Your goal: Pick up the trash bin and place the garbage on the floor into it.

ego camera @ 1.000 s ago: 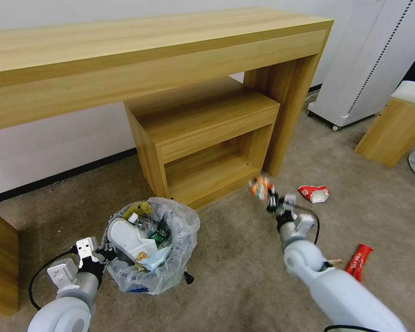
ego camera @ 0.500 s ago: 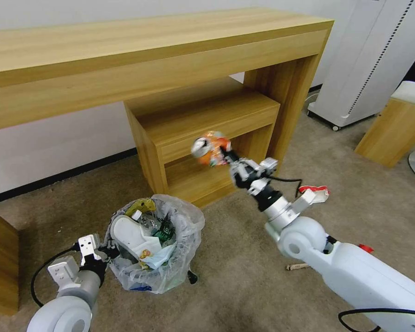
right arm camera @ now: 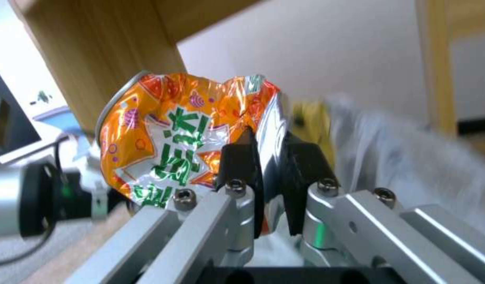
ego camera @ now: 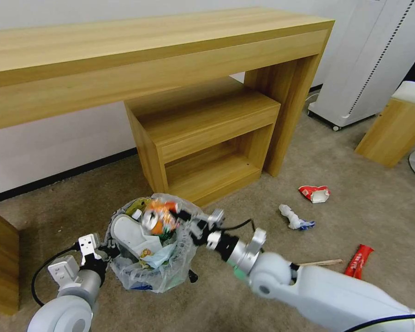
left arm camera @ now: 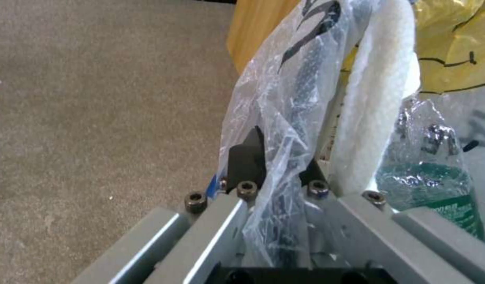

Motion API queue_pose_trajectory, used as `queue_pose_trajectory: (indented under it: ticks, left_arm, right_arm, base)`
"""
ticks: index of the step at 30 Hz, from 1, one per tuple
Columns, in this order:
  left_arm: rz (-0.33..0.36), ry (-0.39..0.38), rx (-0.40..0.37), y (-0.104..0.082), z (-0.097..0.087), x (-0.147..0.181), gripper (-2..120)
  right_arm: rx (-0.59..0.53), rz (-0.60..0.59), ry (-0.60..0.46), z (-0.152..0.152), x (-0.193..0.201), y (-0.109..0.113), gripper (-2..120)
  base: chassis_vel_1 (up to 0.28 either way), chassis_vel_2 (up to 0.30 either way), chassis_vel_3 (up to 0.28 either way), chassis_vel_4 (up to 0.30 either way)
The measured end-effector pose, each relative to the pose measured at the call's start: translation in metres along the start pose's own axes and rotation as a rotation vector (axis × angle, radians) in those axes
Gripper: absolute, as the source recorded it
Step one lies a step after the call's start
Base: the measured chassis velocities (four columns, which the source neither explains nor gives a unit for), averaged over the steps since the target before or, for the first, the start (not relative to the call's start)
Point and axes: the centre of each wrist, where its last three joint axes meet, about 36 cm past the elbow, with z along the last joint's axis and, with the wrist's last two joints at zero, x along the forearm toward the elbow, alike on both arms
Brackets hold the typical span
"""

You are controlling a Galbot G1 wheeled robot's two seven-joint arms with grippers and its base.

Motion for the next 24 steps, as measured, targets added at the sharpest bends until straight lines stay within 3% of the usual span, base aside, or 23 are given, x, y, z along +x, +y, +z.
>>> queue_pose_trajectory:
  ticks: [9,12,24]
  left_arm:
    - [-0.001,-0.004,0.003,0.000,0.000,0.000,1]
    - [-0.002,-0.003,0.005,0.001,0.000,0.000,1]
    - [-0.008,0.010,0.005,0.004,0.005,-0.005,1]
  right_arm:
    - [-0.005,0.029,0.040,0.014,-0.011,0.004,7]
    - [-0.003,0.038,0.055,0.019,-0.015,0.003,22]
    - [0.001,0.059,0.035,0.015,-0.011,0.003,64]
  base:
    - [0.000,0.000,0.000,0.000]
    - [0.000,0.000,0.000,0.000]
    - [0.000,0.000,0.000,0.000]
